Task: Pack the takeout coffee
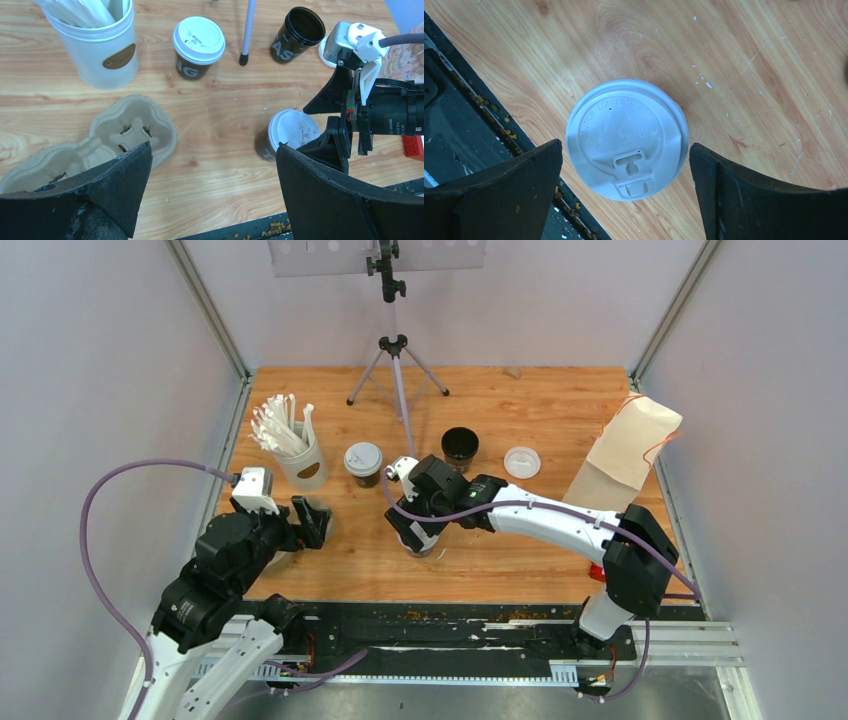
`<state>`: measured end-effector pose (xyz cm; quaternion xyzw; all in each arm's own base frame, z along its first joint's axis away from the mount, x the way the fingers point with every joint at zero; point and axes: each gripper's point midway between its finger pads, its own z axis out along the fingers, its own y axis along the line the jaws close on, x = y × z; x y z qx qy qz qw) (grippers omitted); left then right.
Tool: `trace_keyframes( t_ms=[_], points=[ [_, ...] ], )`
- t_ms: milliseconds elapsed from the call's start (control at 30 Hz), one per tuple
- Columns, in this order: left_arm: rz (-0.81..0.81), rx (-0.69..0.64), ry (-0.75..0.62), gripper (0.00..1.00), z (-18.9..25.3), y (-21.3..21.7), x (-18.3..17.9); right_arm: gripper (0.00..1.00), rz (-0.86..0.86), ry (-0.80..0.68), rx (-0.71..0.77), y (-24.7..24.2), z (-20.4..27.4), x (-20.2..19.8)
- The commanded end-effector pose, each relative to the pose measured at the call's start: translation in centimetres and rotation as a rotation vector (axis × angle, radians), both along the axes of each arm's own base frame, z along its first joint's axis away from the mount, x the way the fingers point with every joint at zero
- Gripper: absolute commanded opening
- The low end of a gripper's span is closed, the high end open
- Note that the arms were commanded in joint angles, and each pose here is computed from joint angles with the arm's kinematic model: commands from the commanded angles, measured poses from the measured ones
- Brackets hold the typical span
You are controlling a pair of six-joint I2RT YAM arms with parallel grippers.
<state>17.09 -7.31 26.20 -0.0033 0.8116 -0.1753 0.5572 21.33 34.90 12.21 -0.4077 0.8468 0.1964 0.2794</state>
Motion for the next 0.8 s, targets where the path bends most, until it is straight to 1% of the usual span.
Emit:
trace_keyframes(
  t_ms=[0,267,433,767],
  points=[
    [0.010,0.003,-0.019,1.00,0.0,0.2,0.1,0.97,-0.016,-0.068,-0.014,0.5,1.2,1.2],
    [0.021,0.011,-0.016,1.00,-0.2,0.4,0.2,0.90,-0.017,-0.064,-0.023,0.5,0.6,1.1],
    [0.026,0.023,-0.001,1.00,-0.6,0.5,0.2,0.89,-0.004,-0.061,-0.017,0.7,0.5,0.9],
    [0.052,0.028,0.005,1.00,-1.1,1.0,0.3,0.80,-0.002,-0.060,-0.020,0.8,0.5,1.0]
  ],
)
